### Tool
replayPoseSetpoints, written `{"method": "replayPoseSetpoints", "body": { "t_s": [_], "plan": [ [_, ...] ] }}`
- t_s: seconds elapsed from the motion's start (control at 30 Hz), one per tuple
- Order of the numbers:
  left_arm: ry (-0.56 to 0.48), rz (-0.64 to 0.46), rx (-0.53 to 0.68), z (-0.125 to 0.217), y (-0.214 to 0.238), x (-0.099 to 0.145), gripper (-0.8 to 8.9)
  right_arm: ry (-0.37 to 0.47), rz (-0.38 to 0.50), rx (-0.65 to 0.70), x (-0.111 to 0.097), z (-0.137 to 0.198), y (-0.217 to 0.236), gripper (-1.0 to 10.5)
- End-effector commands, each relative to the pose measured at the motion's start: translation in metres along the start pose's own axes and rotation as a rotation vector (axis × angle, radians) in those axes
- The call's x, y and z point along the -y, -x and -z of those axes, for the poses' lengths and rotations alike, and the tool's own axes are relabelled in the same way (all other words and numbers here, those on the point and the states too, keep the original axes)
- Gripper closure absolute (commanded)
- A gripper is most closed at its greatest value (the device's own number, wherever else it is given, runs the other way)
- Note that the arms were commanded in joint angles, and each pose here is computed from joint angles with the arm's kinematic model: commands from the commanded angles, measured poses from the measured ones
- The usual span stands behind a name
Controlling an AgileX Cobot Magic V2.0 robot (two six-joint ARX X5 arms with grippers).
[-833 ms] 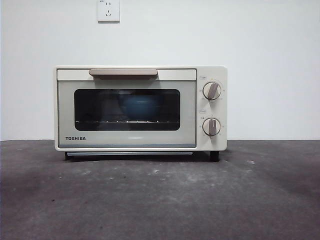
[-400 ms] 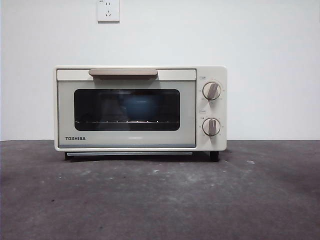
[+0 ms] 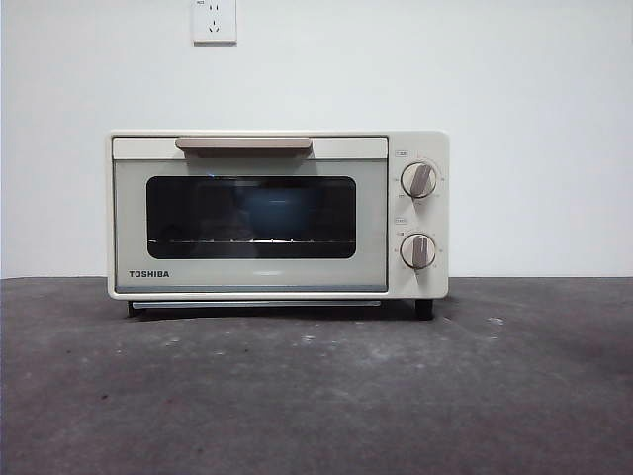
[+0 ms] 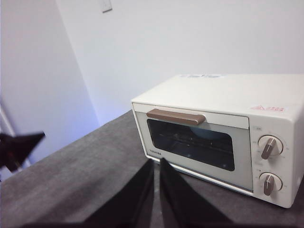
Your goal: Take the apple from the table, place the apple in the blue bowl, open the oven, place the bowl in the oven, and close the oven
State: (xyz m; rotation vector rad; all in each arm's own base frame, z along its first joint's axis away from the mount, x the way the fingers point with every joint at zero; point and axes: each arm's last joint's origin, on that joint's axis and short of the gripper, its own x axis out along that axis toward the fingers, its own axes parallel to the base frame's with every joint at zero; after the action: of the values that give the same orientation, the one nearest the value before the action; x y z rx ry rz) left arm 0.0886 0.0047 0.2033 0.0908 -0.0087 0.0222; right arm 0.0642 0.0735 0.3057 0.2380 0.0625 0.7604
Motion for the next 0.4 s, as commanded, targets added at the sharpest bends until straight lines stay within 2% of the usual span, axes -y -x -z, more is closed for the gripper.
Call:
{"method": "replayPoseSetpoints", "body": {
  "t_s": [0.03, 0.4],
  "plan": [
    [0.026, -0.007, -0.009, 0.010, -0.001, 0.000, 8.06, 0.004, -0.015, 0.017, -0.001, -0.002, 0.002, 9.4],
    [0.062, 0.001, -0.136, 0.050, -0.007, 0.004, 8.06, 0.003, -0.017, 0.023, -0.001, -0.002, 0.003, 9.4]
  ]
}}
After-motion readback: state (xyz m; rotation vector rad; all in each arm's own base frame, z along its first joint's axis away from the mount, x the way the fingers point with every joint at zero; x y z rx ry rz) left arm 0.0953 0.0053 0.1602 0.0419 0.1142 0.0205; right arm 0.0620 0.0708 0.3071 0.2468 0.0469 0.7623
